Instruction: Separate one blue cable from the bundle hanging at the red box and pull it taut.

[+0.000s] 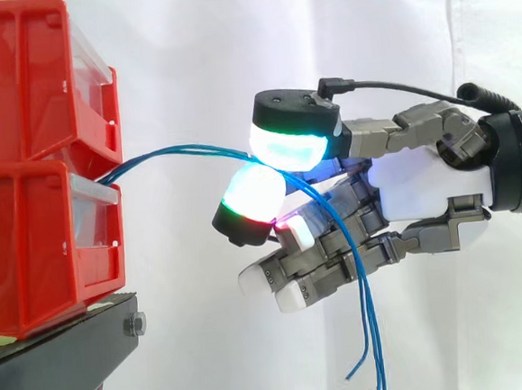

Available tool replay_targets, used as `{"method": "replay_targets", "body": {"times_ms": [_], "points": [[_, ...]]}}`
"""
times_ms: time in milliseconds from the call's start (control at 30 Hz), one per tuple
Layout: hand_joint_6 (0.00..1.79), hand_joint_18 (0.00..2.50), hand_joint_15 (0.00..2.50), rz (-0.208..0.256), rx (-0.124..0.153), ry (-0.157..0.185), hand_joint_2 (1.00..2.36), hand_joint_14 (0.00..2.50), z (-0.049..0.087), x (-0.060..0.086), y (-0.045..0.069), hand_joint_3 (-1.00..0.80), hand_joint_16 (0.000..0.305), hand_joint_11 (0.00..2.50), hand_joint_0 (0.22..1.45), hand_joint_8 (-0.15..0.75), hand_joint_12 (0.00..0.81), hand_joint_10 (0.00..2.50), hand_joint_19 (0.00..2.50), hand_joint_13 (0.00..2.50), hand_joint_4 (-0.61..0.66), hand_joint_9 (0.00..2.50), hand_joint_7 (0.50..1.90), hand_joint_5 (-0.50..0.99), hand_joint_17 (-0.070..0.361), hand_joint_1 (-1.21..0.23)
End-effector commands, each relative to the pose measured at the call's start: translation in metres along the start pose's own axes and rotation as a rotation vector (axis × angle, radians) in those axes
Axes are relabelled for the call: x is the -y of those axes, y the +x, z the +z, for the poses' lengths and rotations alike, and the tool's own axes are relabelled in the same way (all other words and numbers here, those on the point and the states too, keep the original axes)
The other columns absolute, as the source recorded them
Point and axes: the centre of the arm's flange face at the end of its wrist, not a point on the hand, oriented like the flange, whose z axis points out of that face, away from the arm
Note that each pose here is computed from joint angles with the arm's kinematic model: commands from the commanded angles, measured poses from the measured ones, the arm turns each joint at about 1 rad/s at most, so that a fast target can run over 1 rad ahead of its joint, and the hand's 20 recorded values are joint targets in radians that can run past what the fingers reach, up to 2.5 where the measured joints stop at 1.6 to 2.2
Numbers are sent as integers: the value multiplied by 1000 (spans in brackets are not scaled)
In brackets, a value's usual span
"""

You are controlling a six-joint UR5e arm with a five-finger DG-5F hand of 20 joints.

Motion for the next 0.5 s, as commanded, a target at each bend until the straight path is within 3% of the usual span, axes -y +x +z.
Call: {"method": "replay_targets", "body": {"times_ms": [0,200,400,467], "points": [[921,565,293,-1,1,-3,1007,13,-1,-4,-2,-436,38,956,755,306,300,21,344,670,64,944,851,-237,85,-772],[914,572,287,-3,2,-8,1000,11,-2,-8,-2,-500,37,962,768,299,296,21,330,674,99,946,829,-235,84,-768],[911,563,299,-3,2,-6,1000,13,-2,-7,-2,-500,38,957,576,311,301,20,363,670,147,962,880,-231,85,-669],[905,573,307,-3,2,-8,1000,11,-2,-8,-2,-500,40,946,528,329,314,17,366,684,162,993,873,-223,90,-563]]}}
